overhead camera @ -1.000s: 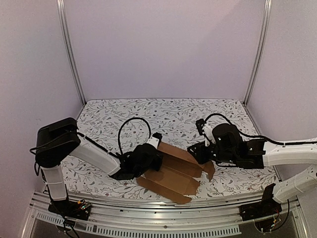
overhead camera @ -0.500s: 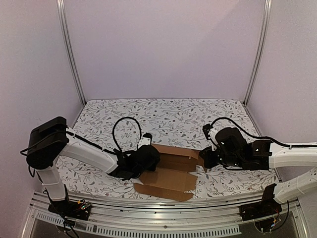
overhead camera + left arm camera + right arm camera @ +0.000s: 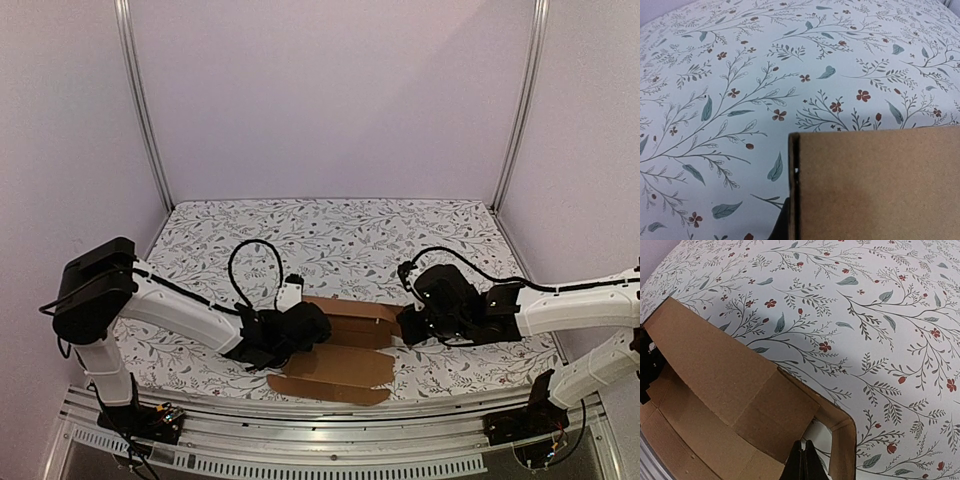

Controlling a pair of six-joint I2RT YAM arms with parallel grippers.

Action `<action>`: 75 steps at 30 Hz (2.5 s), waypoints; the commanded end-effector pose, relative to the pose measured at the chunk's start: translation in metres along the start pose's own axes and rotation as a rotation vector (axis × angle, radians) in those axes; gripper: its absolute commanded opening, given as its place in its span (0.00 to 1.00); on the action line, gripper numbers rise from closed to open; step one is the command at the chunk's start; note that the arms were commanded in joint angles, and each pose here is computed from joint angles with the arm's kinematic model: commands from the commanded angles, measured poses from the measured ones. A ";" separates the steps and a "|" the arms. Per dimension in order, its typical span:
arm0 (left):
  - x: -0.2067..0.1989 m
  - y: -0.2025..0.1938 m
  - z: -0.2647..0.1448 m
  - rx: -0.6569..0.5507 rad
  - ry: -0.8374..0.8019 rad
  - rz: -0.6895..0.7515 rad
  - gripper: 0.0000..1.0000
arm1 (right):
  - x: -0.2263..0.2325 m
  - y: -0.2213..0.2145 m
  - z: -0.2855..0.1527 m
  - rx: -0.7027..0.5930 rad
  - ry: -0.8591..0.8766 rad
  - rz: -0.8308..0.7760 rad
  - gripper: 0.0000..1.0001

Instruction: Fold the paper box

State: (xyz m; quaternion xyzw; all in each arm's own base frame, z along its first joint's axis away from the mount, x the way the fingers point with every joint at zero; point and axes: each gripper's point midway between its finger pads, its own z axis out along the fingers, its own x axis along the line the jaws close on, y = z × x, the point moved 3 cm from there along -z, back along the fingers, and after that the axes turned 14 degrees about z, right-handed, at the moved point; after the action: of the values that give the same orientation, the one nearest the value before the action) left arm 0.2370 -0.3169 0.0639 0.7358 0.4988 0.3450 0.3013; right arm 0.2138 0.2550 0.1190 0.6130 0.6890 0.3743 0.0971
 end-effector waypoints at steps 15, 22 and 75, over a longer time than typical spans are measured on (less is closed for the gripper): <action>-0.016 -0.001 -0.006 0.016 -0.028 0.024 0.00 | 0.026 0.006 0.035 -0.032 0.109 0.098 0.00; -0.024 -0.003 -0.009 0.054 -0.081 0.003 0.00 | 0.031 0.009 0.035 -0.084 0.189 0.222 0.00; 0.016 0.055 -0.033 -0.010 -0.488 -0.470 0.00 | 0.031 0.016 -0.111 -0.226 0.635 0.109 0.00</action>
State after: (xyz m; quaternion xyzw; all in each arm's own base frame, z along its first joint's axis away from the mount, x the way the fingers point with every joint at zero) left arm 0.2456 -0.3092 0.1126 0.6798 0.5710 0.1282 0.4420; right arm 0.1602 0.2286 0.2025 0.5241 0.6189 0.5839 -0.0360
